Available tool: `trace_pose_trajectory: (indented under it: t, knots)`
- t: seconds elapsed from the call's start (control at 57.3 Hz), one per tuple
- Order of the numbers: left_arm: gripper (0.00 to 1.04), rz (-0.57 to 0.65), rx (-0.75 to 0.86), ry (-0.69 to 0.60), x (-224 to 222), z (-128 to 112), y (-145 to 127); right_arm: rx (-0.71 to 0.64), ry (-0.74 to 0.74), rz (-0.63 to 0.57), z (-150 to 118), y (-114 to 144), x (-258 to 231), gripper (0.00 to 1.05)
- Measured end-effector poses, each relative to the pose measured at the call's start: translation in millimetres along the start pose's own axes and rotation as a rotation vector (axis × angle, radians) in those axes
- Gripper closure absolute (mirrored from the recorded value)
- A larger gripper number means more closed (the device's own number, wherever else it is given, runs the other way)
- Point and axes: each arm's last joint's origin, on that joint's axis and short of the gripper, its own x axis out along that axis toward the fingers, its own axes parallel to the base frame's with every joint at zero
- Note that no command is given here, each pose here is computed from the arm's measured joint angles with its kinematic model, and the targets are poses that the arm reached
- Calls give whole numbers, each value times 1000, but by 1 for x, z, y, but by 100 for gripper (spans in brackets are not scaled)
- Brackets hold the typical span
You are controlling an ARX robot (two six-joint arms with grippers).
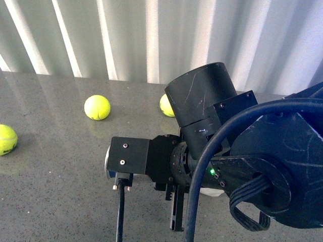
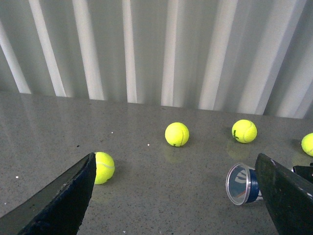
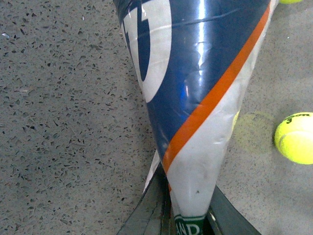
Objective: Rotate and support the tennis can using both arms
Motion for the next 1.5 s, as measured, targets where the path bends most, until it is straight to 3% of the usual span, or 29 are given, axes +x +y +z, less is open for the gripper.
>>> trace_pose_trajectory:
  t: [0.209,0.471,0.75,1.326,1.5]
  knots:
    - [7,0,0,0,0,0,0,-13,22,-2,-8,1,4,99]
    - [7,0,0,0,0,0,0,-13,28,-9,-13,3,3,48]
    - [7,0,0,0,0,0,0,0,30,-14,-15,3,-6,5]
    - [7,0,0,0,0,0,0,109,16,-33,-22,-1,-48,7]
    - [7,0,0,0,0,0,0,206,-28,-127,-35,-8,-81,7]
